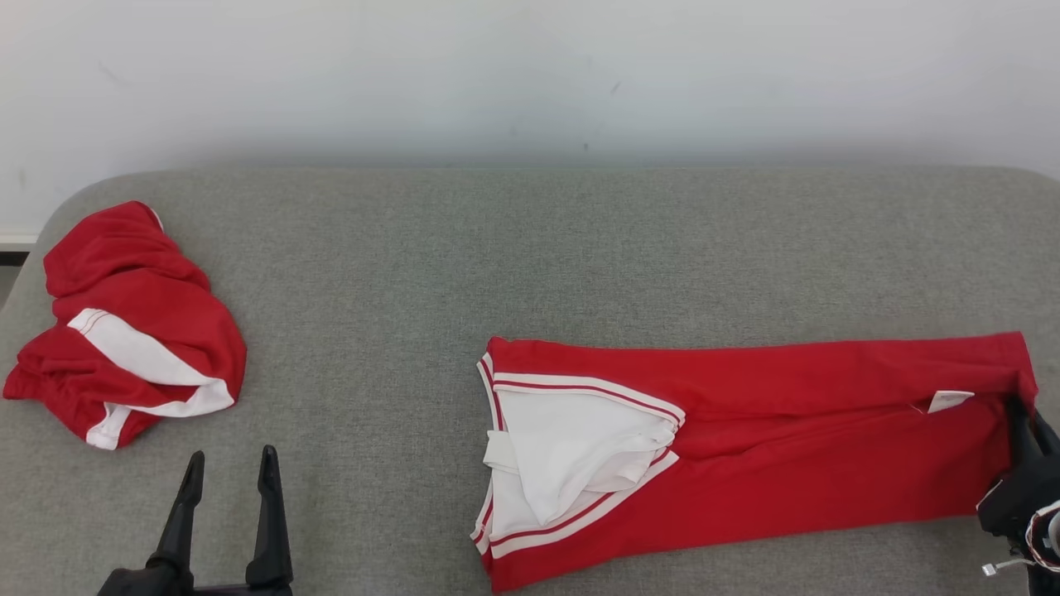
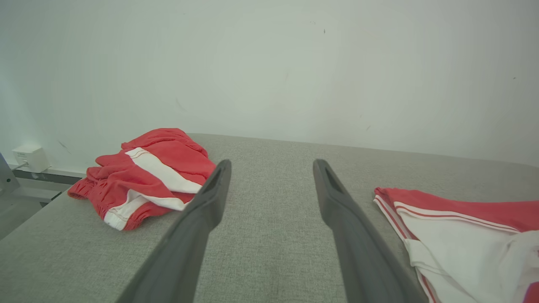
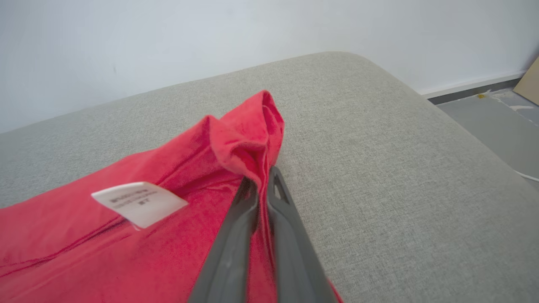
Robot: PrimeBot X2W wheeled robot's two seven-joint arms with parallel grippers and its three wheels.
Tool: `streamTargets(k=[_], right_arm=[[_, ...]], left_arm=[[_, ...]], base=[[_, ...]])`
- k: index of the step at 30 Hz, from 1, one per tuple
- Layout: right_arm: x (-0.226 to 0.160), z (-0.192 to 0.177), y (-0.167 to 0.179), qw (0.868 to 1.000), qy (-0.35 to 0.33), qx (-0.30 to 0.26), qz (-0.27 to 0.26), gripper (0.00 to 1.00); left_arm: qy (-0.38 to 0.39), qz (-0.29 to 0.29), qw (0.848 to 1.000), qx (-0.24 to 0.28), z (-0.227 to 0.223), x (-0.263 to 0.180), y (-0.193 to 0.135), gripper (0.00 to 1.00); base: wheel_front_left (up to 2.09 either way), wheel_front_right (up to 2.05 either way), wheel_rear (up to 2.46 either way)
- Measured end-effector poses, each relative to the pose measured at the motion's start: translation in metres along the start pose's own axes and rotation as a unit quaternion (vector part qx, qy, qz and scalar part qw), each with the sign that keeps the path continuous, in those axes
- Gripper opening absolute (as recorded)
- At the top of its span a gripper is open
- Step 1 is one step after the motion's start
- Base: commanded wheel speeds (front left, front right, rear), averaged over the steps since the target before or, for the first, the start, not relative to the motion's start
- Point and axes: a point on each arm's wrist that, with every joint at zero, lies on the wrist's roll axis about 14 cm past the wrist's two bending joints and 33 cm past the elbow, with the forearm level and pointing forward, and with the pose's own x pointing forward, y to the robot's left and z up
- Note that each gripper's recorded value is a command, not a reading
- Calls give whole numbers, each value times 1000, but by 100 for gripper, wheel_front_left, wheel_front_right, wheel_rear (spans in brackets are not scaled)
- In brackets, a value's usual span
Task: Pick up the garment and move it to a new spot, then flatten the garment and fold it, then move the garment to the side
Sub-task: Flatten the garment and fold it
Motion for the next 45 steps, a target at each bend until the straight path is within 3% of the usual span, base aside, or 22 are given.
streamTargets(k=[7,13,21,28,43,44,45], right_arm=[[-3,25,32,997,-45,-27,55,0],[-12,24,100,988,-58,-18,142,0],[-35,5,210,963,-37,12,265,0],[-51,-8,281,942,-14,30,333,0],[-57,-50,343,917,53,37,393,0],[-57,-52,345,916,56,38,395,26],[-57,-51,347,916,52,39,397,100]], left_arm=[[0,-6,1000,-2,0,-1,-4,100],[-2,-8,1000,-3,1,-1,-5,100],[-1,1,1000,-2,1,-5,0,100],[-3,9,1000,-1,3,-8,4,100],[1,30,1000,2,2,-14,17,100],[2,32,999,2,2,-14,18,100],[4,33,999,2,1,-15,19,100]], base=[[0,0,0],[0,0,0],[0,0,0],[0,0,0],[0,0,0],[0,0,0],[0,0,0]])
